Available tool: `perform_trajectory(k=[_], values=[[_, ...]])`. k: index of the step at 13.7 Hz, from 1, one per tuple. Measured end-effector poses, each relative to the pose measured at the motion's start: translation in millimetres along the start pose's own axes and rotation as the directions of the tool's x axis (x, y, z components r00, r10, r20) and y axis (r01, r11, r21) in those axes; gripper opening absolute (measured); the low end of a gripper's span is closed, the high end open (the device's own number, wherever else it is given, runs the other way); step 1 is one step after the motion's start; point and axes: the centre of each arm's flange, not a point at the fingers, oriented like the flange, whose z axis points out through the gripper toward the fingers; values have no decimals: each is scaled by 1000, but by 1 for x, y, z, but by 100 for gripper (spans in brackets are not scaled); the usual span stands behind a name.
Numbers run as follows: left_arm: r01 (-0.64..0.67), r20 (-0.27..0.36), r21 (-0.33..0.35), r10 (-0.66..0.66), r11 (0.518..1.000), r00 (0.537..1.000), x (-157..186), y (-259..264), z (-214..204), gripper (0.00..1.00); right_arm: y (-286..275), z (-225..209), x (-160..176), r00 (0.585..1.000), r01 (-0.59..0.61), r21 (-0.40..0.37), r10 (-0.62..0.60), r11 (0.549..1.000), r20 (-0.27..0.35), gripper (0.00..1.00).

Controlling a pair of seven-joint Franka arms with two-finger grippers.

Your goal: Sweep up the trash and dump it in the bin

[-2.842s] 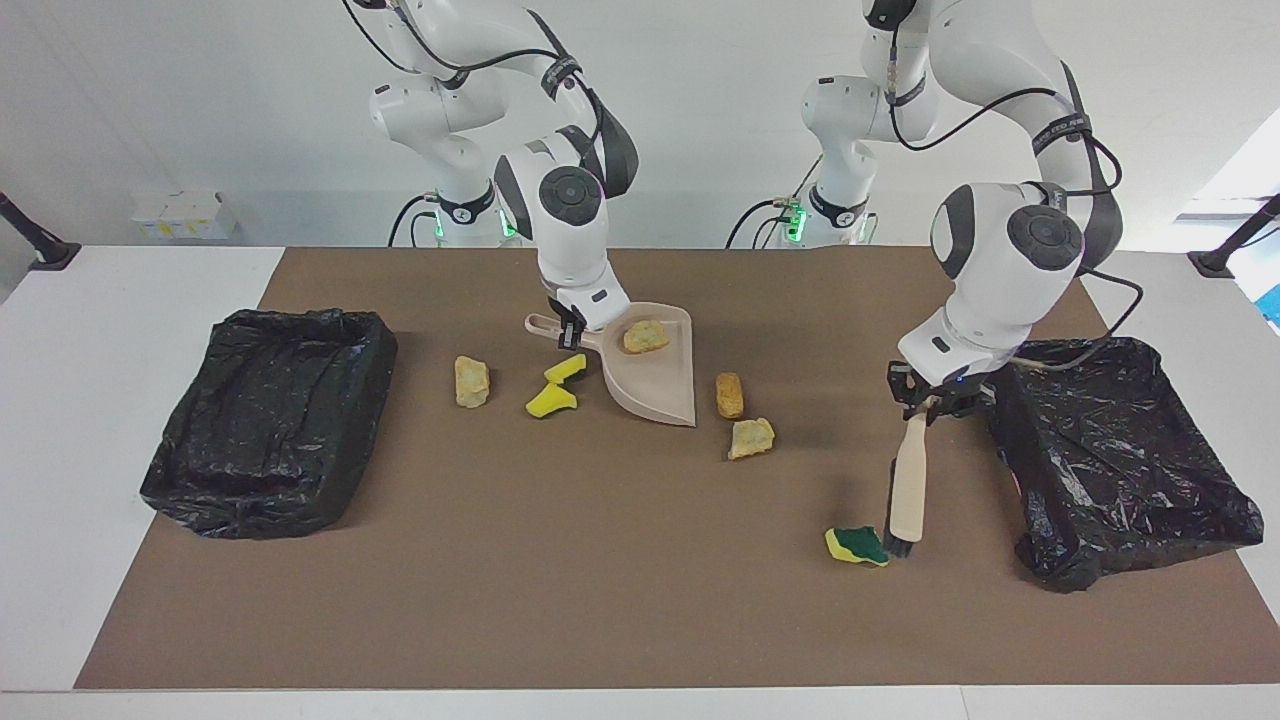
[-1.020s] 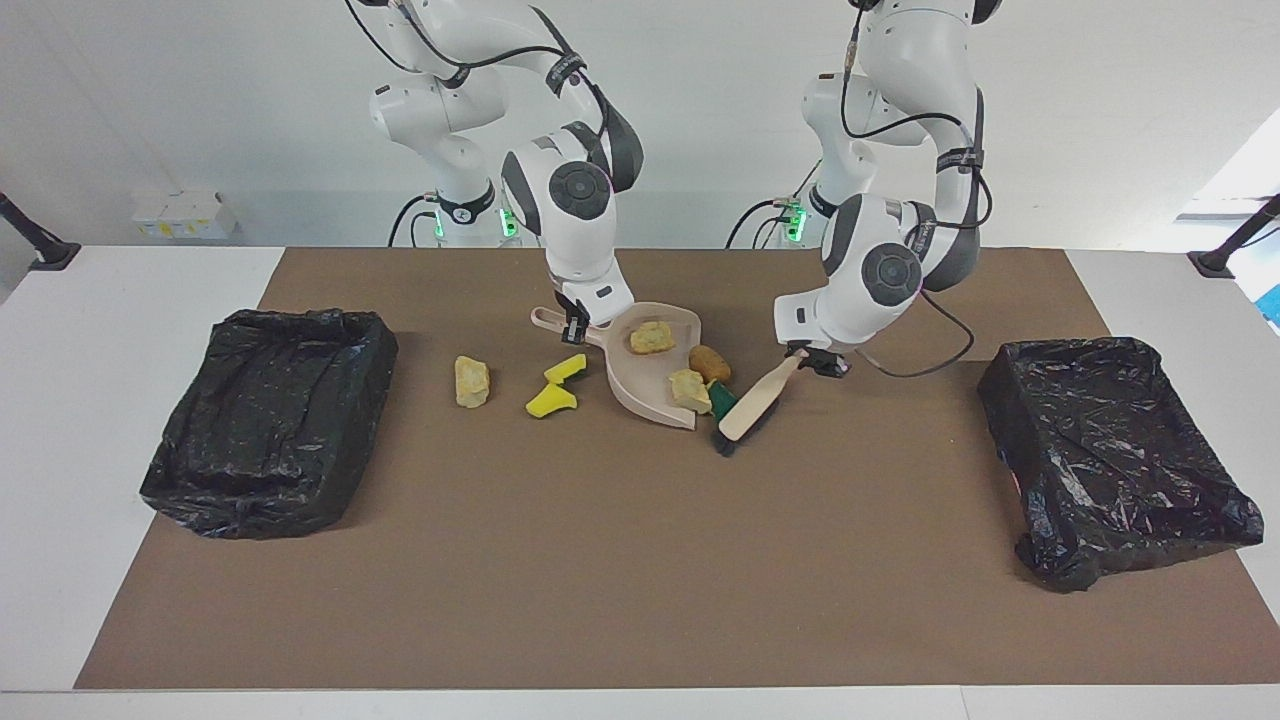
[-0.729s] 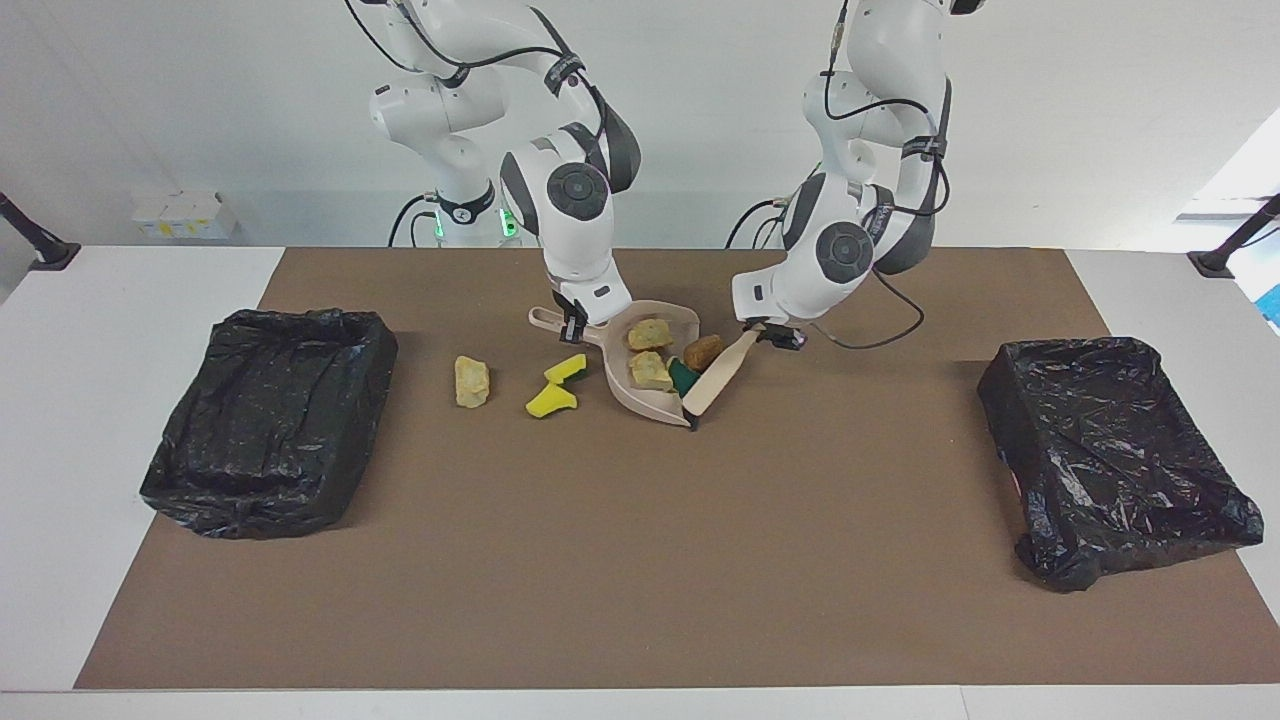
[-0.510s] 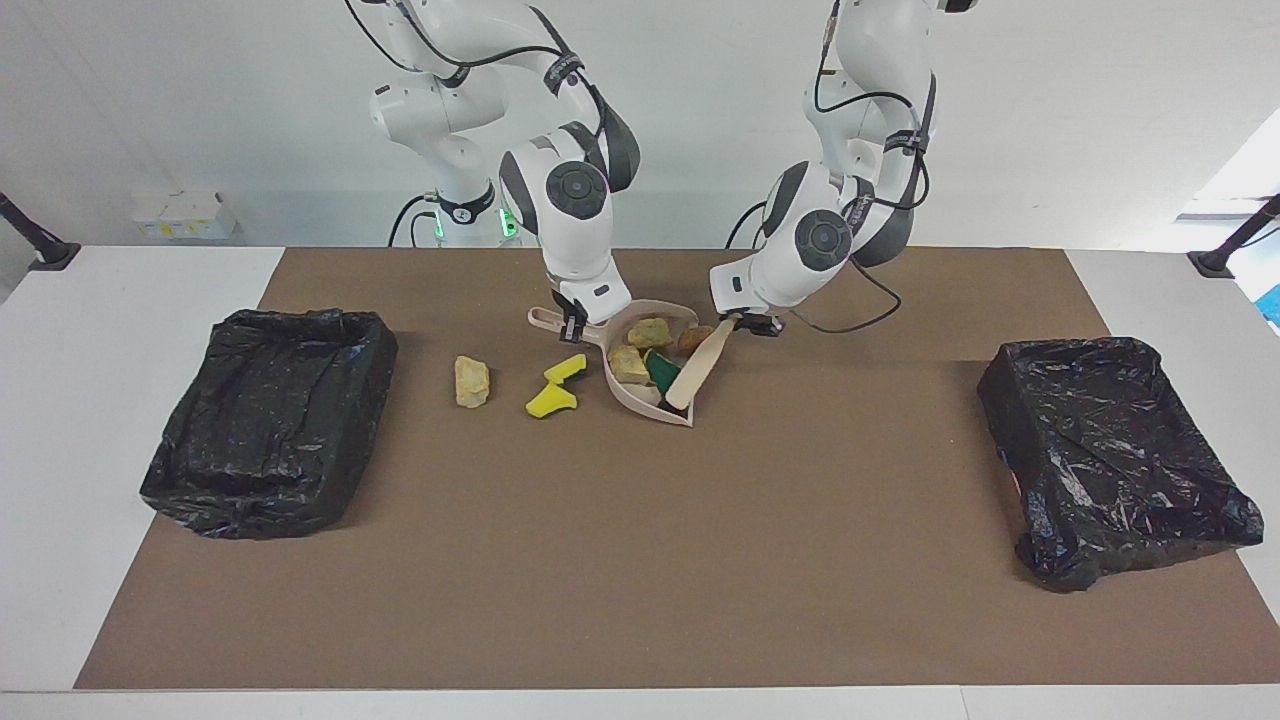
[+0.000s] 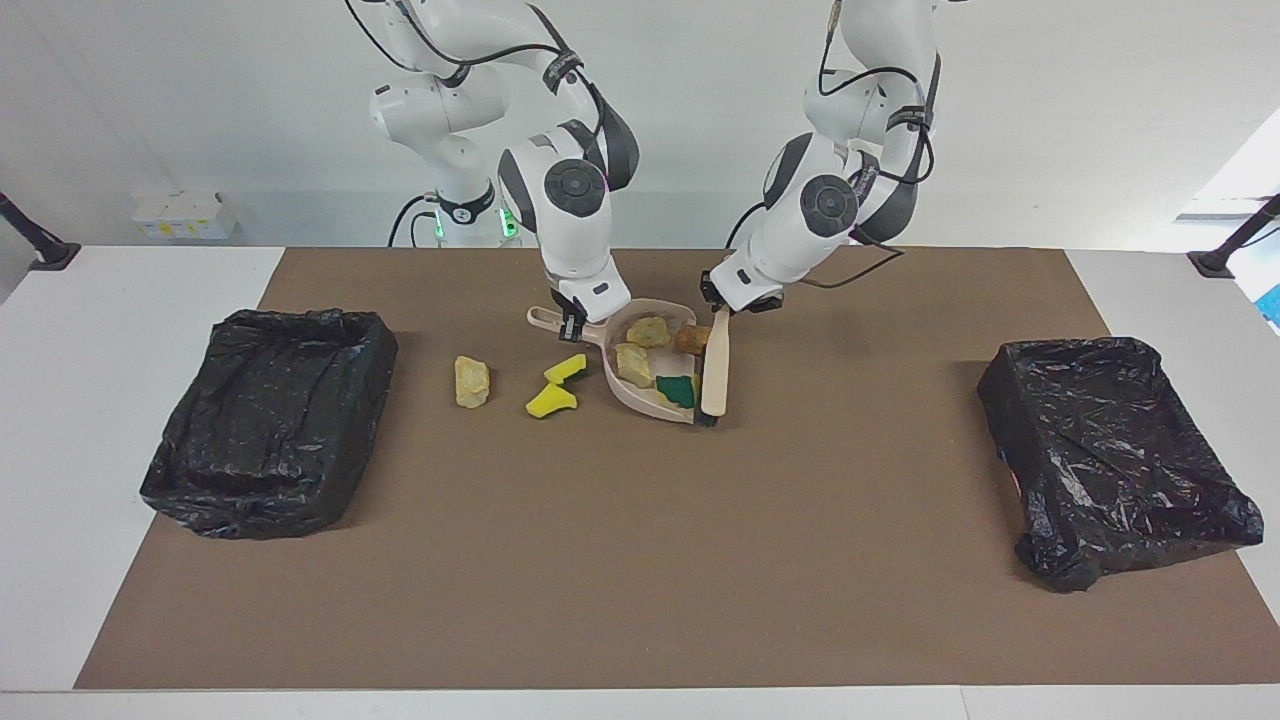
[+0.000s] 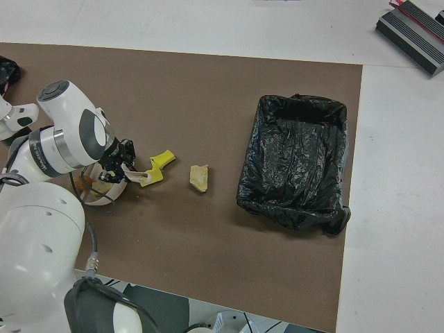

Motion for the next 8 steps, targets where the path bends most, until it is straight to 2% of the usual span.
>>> perform_trajectory(k=[3,8], values=[[167,9,14,-167,986,986,-20,16,3,26,0,0,-1,1000,22,0,-22,1000,-1,33],[209,54,68,-213,976,976,-61,17,36,26,3,0,-5,999,33,1,-33,999,-2,33]])
